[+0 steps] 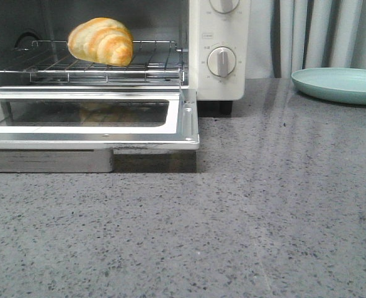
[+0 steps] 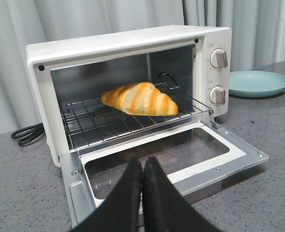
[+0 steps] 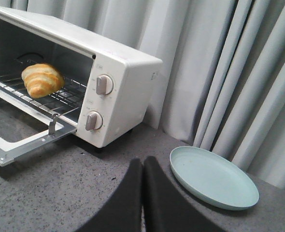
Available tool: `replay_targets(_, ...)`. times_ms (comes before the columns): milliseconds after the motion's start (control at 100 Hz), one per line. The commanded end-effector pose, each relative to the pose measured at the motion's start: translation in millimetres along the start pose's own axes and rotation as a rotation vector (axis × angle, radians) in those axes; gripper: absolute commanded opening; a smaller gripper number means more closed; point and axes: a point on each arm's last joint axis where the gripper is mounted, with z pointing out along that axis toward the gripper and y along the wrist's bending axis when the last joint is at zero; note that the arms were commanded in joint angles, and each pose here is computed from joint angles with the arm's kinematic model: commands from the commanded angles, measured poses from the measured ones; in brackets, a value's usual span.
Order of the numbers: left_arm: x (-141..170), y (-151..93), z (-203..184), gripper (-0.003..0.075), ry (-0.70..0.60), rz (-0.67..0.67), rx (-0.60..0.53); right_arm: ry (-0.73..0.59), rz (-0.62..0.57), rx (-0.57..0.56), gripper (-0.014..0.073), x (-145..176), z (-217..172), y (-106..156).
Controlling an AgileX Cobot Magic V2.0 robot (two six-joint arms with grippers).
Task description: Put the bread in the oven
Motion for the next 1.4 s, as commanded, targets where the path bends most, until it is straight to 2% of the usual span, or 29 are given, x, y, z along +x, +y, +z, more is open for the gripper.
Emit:
replay_targets(0, -13.3, 1.5, -4.3, -0.0022, -0.108, -0.047, -0.014, -0.066, 0.007, 0.018, -0.0069, -8.3, -3.0, -2.5)
replay_targets(420, -12.1, 0.9, -3.4, -0.0021, -0.108, -0.061, -0.008, -0.052, 0.007, 0.016, -0.0069, -7.0, -2.9, -2.4)
replay_targets(590, 0.4, -0.5, 3.2, -0.0021, -0.074, -0.066, -0.007, -0.052, 0.007, 0.016, -0.0069, -7.0, -2.9, -2.4)
replay_targets(660, 4.4, 2.2, 7.9, -0.0021, -0.126, -0.048, -0.055, -0.052, 0.007, 0.016, -0.0069, -7.0, -2.9, -2.4)
replay_targets(770, 26.7, 7.9, 21.8, -0.0021, -0.207, 0.083, -0.197, -0.052, 0.007, 0.016, -0.0069, -7.0, -2.9, -2.4)
replay_targets(860, 52.8, 9.0, 30.7, -0.0021, -0.244, 0.047, -0.277, -0.052, 0.007, 0.016, -0.0069, -7.0, -2.9, -2.4)
replay_targets(1000, 90.2, 6.7, 38.4, -0.0021, -0.100, -0.112, -0.297, -0.052, 0.007, 0.016, -0.0069, -7.0, -2.9, -2.4)
replay_targets(1050, 97.4, 5.3, 38.5, -0.0021, -0.013, -0.107, -0.289, -0.052, 0.007, 0.016, -0.0069, -7.0, -2.9, -2.4)
replay_targets(1190, 108.9, 3.8, 37.4, -0.0021, 0.119, -0.060, -0.282, -0.052, 0.007, 0.016, -0.0069, -7.0, -2.9, -2.4)
replay_targets(1390, 115.8, 1.0, 37.0, -0.0021, 0.189, -0.127, -0.260, -0.052, 0.007, 0.016, -0.0069, -7.0, -2.9, -2.4)
